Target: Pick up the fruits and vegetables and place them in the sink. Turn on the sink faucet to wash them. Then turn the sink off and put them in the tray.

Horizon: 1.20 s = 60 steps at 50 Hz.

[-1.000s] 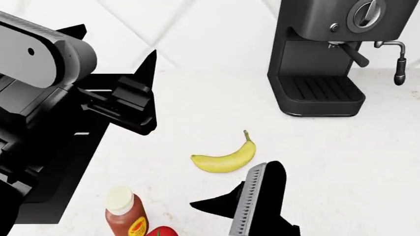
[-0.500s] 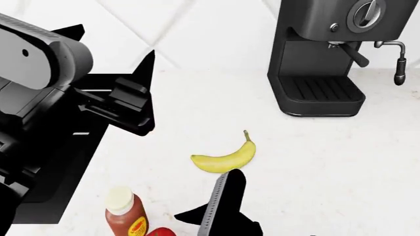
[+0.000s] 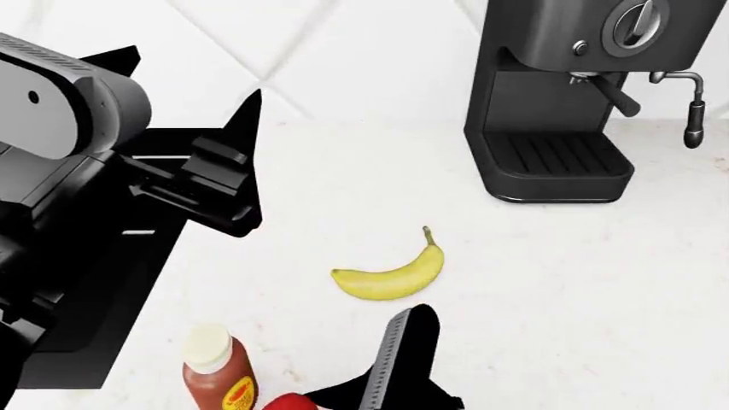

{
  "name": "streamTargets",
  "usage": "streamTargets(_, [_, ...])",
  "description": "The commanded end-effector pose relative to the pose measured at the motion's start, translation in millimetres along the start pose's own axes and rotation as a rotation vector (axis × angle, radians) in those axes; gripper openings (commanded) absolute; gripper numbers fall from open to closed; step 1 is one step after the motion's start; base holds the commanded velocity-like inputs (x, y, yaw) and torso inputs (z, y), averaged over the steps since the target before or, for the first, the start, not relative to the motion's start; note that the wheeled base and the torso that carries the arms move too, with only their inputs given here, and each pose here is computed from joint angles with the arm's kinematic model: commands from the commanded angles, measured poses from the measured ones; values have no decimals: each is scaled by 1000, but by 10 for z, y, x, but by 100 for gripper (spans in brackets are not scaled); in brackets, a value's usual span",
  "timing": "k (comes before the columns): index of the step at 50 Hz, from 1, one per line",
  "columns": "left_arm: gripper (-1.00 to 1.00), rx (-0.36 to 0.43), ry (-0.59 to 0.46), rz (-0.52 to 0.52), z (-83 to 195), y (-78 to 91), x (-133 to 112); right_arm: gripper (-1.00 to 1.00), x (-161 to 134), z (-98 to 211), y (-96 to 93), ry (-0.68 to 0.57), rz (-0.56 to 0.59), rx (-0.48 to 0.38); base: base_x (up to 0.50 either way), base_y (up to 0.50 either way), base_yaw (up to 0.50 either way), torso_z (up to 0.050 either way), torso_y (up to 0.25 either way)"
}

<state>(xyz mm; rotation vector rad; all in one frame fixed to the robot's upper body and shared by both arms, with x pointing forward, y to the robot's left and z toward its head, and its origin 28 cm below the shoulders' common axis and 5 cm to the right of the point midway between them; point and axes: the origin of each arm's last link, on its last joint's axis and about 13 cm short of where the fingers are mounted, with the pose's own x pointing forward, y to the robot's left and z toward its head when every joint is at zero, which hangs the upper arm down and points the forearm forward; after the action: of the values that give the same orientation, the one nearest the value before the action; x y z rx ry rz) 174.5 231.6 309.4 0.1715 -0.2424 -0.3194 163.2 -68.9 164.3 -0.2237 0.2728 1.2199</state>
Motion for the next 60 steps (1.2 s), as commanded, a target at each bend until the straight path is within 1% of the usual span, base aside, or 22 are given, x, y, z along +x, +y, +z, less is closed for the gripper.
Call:
streamTargets(1, [100, 4, 2, 6, 7, -2, 3, -100, -439, 157, 131, -44, -91, -73, 0, 0, 0, 0, 0])
streamTargets(6, [100, 27, 2, -5, 63, -36, 35, -100, -712, 211, 115, -72, -182, -95, 0, 0, 0, 0, 0])
streamTargets(10, [100, 73, 4, -29, 141, -91, 78, -100, -936, 224, 116, -92, -265, -101, 0, 0, 0, 0, 0])
streamTargets(12, [100, 69, 7, -50, 177, -124, 119, -100, -1054, 252, 114, -108, -353, -103, 0, 0, 0, 0, 0])
streamTargets(16, [100, 40, 22, -160, 235, -196, 281, -100, -1172, 243, 67, -93, -556, -82, 0, 0, 0, 0, 0])
streamTargets(17, [100, 40, 39, -186, 239, -220, 328, -100, -1182, 235, 35, -87, -606, -73, 0, 0, 0, 0, 0])
streamTargets(18, [100, 41, 83, -230, 237, -246, 381, -100, -1192, 233, 6, -85, -650, -64, 0, 0, 0, 0, 0])
streamTargets(19, [100, 43, 114, -239, 241, -268, 450, -100, -1201, 238, -19, -86, -693, -56, 0, 0, 0, 0, 0])
streamTargets(20, [100, 28, 156, -275, 253, -299, 509, -100, -1210, 237, -42, -85, -730, -51, 0, 0, 0, 0, 0])
streamTargets(25, [100, 77, 314, -412, 231, -422, 785, -100, -1245, 268, -142, -119, -868, -28, 0, 0, 0, 0, 0])
streamTargets(27, [100, 74, 355, -425, 190, -440, 865, -100, -1254, 297, -168, -147, -914, -19, 0, 0, 0, 0, 0])
streamTargets(29, [100, 22, 336, -347, 170, -430, 931, -100, -1261, 299, -198, -173, -972, -12, 0, 0, 0, 0, 0])
streamTargets(32, [100, 0, 327, -313, 161, -426, 959, -100, -1265, 299, -212, -184, -997, -9, 0, 0, 0, 0, 0])
streamTargets(37, [100, -6, 325, -304, 159, -425, 967, -100, -1266, 299, -215, -187, -1003, -8, 0, 0, 0, 0, 0])
streamTargets(38, [100, -25, 335, -356, 167, -420, 992, -100, -1266, 306, -213, -189, -1003, -8, 0, 0, 0, 0, 0])
streamTargets(39, [100, -1, 370, -362, 166, -407, 1046, -100, -1266, 315, -210, -189, -1000, -9, 0, 0, 0, 0, 0])
streamTargets(42, [100, -7, 411, -413, 236, -360, 1195, -100, -1273, 354, -207, -192, -996, -13, 0, 0, 0, 0, 0])
streamTargets(48, [100, 68, 530, -484, 282, -351, 1359, -100, -1302, 440, -215, -186, -1020, -15, 0, 0, 0, 0, 0])
streamTargets(52, [100, 122, 628, -510, 269, -365, 1428, -100, -1339, 482, -246, -163, -1092, -1, 0, 0, 0, 0, 0])
streamTargets(55, [100, 146, 667, -524, 218, -373, 1470, -100, -1343, 479, -253, -160, -1109, 0, 0, 0, 0, 0, 0])
streamTargets(56, [100, 177, 677, -510, 190, -375, 1485, -100, -1342, 475, -255, -159, -1110, 0, 0, 0, 0, 0, 0])
streamTargets(60, [100, 208, 707, -559, 85, -419, 1527, -100, -1342, 463, -257, -152, -1112, -3, 0, 0, 0, 0, 0])
